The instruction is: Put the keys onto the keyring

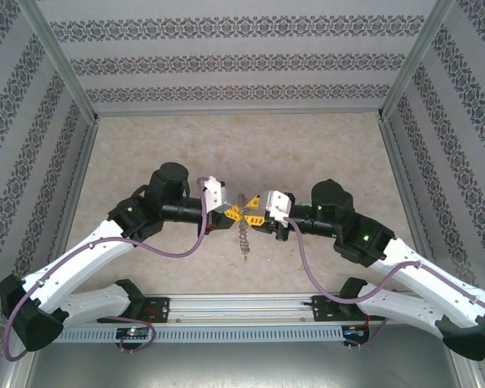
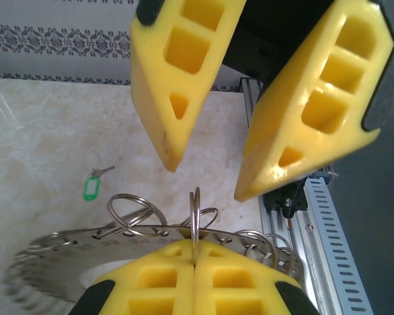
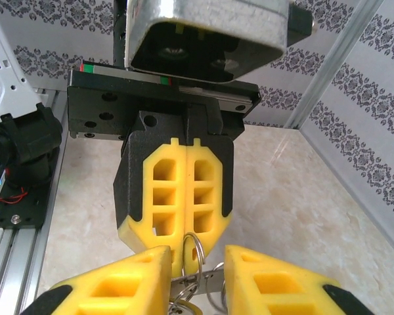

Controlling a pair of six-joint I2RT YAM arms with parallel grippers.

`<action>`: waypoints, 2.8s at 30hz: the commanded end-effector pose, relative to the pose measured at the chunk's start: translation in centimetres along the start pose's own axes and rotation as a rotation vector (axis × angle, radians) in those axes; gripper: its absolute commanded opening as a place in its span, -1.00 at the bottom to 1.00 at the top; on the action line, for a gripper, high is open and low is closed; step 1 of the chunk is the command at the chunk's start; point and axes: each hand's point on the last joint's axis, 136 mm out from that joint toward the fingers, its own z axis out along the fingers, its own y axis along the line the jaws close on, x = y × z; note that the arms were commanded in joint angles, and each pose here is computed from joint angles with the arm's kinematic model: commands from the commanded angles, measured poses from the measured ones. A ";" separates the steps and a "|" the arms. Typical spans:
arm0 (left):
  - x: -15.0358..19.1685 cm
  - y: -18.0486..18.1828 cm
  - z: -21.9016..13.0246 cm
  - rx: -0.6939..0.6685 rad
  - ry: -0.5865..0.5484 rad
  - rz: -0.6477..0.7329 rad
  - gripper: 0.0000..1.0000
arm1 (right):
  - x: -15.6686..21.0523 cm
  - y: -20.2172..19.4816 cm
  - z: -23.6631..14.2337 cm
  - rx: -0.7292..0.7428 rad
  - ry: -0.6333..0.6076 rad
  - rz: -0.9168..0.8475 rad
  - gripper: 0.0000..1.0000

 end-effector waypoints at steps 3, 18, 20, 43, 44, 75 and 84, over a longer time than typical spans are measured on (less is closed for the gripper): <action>-2.2 0.0 -0.7 -0.017 -0.062 0.046 -1.00 | -0.2 0.4 -1.2 0.025 -0.032 0.013 -0.33; -1.6 1.4 -0.8 -0.090 0.000 0.026 -1.00 | 1.5 2.2 -2.4 -0.010 -0.064 0.196 -0.05; -1.5 1.6 -0.8 -0.103 0.001 0.023 -1.00 | 1.7 2.4 -2.0 -0.020 -0.073 0.225 -0.03; -1.7 3.3 -0.7 -0.174 0.009 -0.008 -1.00 | 4.1 2.7 0.9 -0.026 -0.037 0.280 -0.09; -1.7 3.3 -0.7 -0.175 0.007 -0.007 -1.00 | 4.3 2.5 1.1 -0.016 -0.030 0.282 -0.10; 7.2 5.4 -1.7 -0.353 0.364 -0.248 -1.00 | 8.6 1.4 -0.3 0.147 0.023 0.350 0.04; 12.6 6.3 0.0 -0.358 0.582 -0.418 -1.00 | 8.9 -2.9 -3.8 0.405 0.001 0.300 0.42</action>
